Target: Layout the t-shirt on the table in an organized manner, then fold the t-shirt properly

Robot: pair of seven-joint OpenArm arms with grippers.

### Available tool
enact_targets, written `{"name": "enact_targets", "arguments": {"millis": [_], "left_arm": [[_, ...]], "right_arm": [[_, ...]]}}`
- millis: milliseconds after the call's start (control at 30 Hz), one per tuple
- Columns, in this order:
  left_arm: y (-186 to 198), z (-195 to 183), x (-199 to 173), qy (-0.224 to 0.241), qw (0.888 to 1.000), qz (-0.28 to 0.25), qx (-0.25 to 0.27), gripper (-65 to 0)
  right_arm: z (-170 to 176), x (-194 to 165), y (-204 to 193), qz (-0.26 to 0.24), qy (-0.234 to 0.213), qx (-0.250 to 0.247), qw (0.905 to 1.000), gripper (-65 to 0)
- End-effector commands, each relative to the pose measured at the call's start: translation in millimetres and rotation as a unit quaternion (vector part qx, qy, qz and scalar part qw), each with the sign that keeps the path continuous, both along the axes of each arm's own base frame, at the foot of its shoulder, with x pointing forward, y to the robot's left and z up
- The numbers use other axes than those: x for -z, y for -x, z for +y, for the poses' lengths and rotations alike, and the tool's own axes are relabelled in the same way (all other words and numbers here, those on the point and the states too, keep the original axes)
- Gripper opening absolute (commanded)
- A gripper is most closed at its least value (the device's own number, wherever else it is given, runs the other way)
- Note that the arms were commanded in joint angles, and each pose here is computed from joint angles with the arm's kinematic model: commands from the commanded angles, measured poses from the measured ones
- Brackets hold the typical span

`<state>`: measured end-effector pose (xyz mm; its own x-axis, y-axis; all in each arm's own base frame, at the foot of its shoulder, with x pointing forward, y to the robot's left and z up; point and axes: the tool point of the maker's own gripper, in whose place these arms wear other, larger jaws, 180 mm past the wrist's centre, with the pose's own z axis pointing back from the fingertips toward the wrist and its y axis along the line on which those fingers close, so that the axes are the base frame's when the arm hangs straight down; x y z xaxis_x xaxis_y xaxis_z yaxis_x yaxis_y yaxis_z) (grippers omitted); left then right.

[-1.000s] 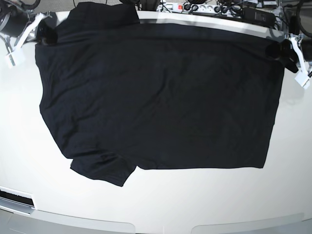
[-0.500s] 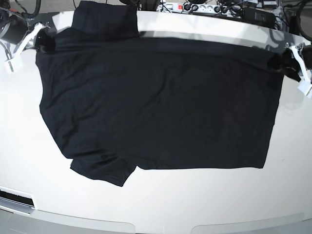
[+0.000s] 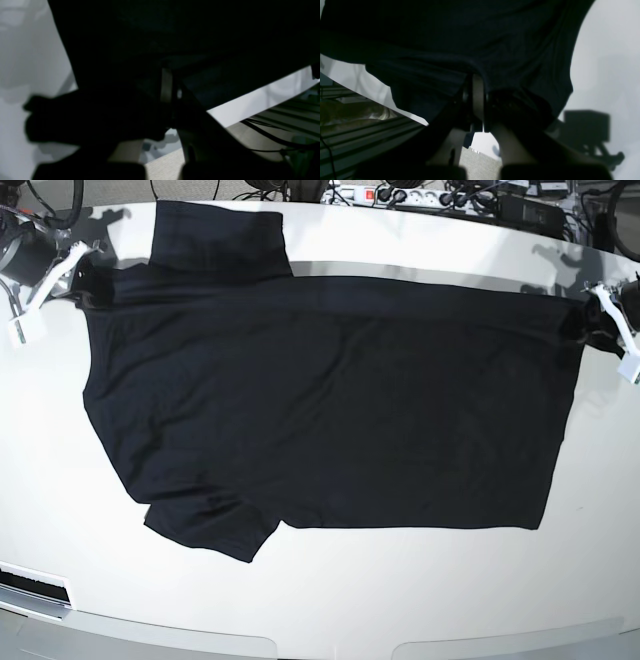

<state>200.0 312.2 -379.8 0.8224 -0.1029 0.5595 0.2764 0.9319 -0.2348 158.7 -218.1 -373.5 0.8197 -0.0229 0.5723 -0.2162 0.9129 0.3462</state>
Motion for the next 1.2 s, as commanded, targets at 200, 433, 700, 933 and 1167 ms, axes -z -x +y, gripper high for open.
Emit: {"name": "enact_targets", "arguments": {"millis": [200,433,700,933,1167], "left_arm": [[-25.4,6.3,-21.4,-0.009,0.999,-0.04,0.001,-65.0],[-37.7,12.3,-29.0,-0.035,0.998,-0.055,0.016,-35.1],[-52.3,19.5,-33.6,-0.031,0.997,-0.061,-0.037,-21.3],[-45.5,25.0,-25.0,-0.061,0.997,-0.046,-0.024,-21.4],[-41.9,20.8,-16.2,-0.061,0.997,-0.04,-0.028,-21.4]], "right_arm": [[3.2,3.2,-10.2,-0.011,0.02,-0.016,0.9996,-65.0],[-20.4,2.0,-36.4,-0.023,0.082,0.023,0.9961,-37.3],[-5.2,-4.0,-39.3,-0.022,0.041,0.004,0.9989,-34.6],[26.1,2.3,1.5,0.014,-0.037,-0.035,0.9986,-34.6],[44.2,24.8,41.8,0.059,-0.057,-0.003,0.9966,-34.6]]}}
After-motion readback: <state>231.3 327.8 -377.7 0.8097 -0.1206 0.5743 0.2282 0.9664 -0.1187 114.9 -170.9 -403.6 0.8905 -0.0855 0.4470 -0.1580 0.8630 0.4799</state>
